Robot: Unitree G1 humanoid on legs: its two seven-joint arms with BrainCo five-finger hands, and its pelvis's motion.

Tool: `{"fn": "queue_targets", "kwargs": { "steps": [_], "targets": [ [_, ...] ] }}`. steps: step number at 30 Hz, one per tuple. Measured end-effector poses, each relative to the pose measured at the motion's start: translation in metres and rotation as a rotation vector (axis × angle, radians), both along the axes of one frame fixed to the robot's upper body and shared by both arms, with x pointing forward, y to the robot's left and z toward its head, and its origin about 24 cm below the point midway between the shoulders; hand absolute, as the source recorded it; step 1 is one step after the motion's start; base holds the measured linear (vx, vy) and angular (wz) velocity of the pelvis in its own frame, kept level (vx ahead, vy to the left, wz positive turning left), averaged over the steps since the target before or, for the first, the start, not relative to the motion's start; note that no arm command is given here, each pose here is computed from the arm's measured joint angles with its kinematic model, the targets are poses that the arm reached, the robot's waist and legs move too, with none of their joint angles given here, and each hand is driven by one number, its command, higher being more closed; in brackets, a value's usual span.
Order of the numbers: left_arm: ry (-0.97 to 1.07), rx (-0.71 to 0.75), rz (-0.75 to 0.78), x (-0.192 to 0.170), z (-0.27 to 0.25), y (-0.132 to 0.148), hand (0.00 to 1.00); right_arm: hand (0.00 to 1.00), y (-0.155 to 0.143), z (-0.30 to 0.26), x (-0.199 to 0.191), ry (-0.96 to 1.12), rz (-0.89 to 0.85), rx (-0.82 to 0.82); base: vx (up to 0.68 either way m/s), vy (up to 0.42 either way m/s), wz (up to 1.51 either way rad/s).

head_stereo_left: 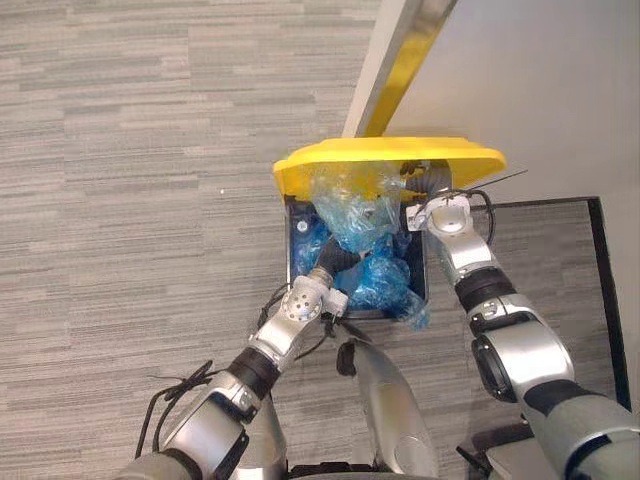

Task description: Gather rubbish on tea table into small bin, then transfer packed bag to large trash can.

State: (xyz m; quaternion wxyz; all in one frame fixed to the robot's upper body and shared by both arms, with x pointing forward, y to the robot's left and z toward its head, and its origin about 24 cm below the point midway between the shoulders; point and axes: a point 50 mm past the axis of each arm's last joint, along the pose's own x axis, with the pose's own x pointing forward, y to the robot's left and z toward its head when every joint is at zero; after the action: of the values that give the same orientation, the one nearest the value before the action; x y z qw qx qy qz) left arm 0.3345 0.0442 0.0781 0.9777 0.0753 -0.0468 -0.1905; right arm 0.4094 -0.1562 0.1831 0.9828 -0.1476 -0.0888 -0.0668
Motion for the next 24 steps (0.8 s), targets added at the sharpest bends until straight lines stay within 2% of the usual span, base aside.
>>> {"fn": "queue_targets", "kwargs": {
  "steps": [1, 2, 9, 15, 24],
  "targets": [
    [-0.002, 0.027, 0.004, 0.002, -0.001, 0.001, 1.00, 0.00, 0.001, 0.002, 0.000, -0.008, 0.002, 0.001, 0.00, 0.000, 0.00],
    [-0.010, 0.048, 0.005, 0.003, 0.000, 0.001, 0.00, 0.00, 0.002, 0.004, -0.001, -0.020, 0.005, 0.004, -0.01, -0.008, -0.03],
    [0.064, 0.330, 0.156, 0.025, -0.024, 0.029, 0.00, 0.00, 0.018, 0.008, 0.000, -0.033, 0.040, 0.032, 0.04, -0.007, -0.05],
    [0.103, 0.589, 0.178, 0.024, -0.043, 0.042, 0.00, 0.00, 0.027, 0.012, 0.000, -0.039, 0.070, 0.074, 0.03, -0.004, -0.02],
    [0.193, 0.591, 0.189, 0.009, -0.070, 0.048, 0.00, 0.00, 0.035, 0.010, 0.000, -0.021, 0.127, 0.033, 0.04, 0.005, -0.03]
  ]
}}
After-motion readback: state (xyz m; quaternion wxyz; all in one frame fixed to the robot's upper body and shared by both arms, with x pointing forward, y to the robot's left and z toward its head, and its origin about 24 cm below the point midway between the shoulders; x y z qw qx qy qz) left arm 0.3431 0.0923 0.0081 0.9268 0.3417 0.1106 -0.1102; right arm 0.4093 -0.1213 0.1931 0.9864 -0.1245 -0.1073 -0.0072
